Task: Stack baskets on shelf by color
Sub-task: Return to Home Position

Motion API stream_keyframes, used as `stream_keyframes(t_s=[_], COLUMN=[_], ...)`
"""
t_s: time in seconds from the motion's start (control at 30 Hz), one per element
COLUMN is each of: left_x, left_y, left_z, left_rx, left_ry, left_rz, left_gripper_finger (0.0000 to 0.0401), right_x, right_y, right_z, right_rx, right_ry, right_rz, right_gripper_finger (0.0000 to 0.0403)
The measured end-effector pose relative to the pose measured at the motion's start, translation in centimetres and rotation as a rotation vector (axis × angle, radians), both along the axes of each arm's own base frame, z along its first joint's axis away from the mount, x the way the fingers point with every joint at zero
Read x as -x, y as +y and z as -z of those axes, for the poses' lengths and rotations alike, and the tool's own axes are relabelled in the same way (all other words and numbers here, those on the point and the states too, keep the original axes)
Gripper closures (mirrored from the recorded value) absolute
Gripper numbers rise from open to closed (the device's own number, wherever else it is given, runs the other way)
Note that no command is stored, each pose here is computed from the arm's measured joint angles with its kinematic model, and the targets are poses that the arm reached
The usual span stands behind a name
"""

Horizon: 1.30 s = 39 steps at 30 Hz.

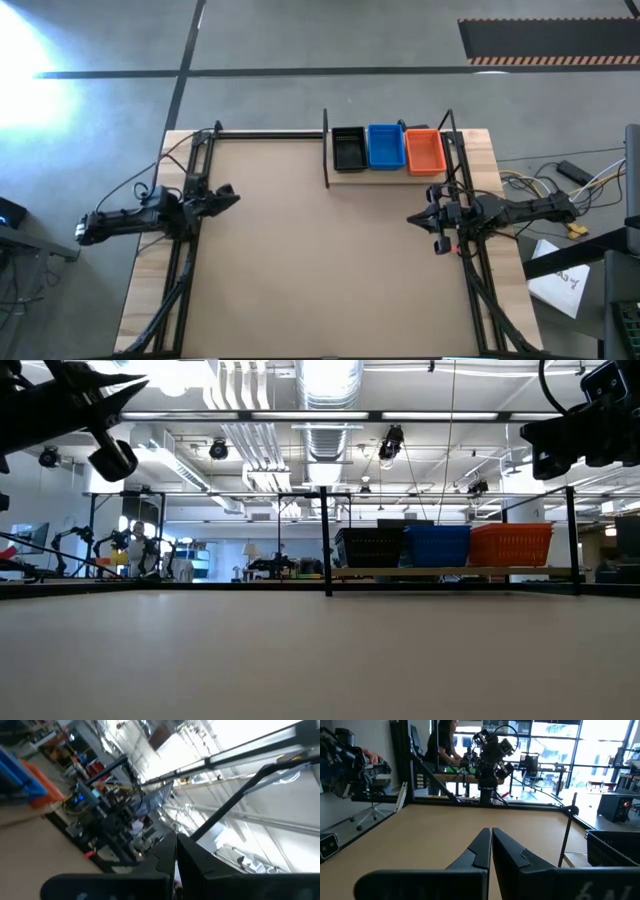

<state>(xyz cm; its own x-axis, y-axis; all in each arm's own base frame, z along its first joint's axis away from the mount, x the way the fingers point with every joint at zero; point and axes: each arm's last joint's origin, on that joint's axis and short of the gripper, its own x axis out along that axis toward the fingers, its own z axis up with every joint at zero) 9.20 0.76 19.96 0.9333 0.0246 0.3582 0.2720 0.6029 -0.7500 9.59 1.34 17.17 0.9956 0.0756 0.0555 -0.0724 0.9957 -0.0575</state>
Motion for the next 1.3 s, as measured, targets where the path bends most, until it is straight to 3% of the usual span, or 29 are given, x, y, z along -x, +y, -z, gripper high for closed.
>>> stream_keyframes(t_s=[0.73,0.8,0.97,1.1,1.3], left_x=[-0.5,-0.5,-0.7,-0.8,-1.1], left_y=[-0.2,-0.1,0.0,-0.1,0.0], left_z=[0.4,0.4,0.6,0.7,1.8], left_rx=[-0.015,-0.119,-0.618,-0.759,-0.839], left_ry=[0.050,0.057,0.101,0.120,0.237], left_rz=[0.021,-0.048,-0.249,-0.280,-0.251], left_gripper_finger=[0.0401,0.0401,0.0401,0.0401,0.0401], right_x=[-0.2,-0.2,-0.2,-0.2,-0.2], right_y=[0.0,0.0,0.0,0.0,0.0], right_z=[0.3,0.3,0.4,0.4,0.4], right_rx=[0.004,0.006,0.006,0.006,0.006], right_ry=[0.036,0.038,0.041,0.041,0.042], right_rz=[0.000,-0.001,-0.001,-0.001,-0.001], right_gripper_finger=[0.0394,0.0394,0.0394,0.0394,0.0394])
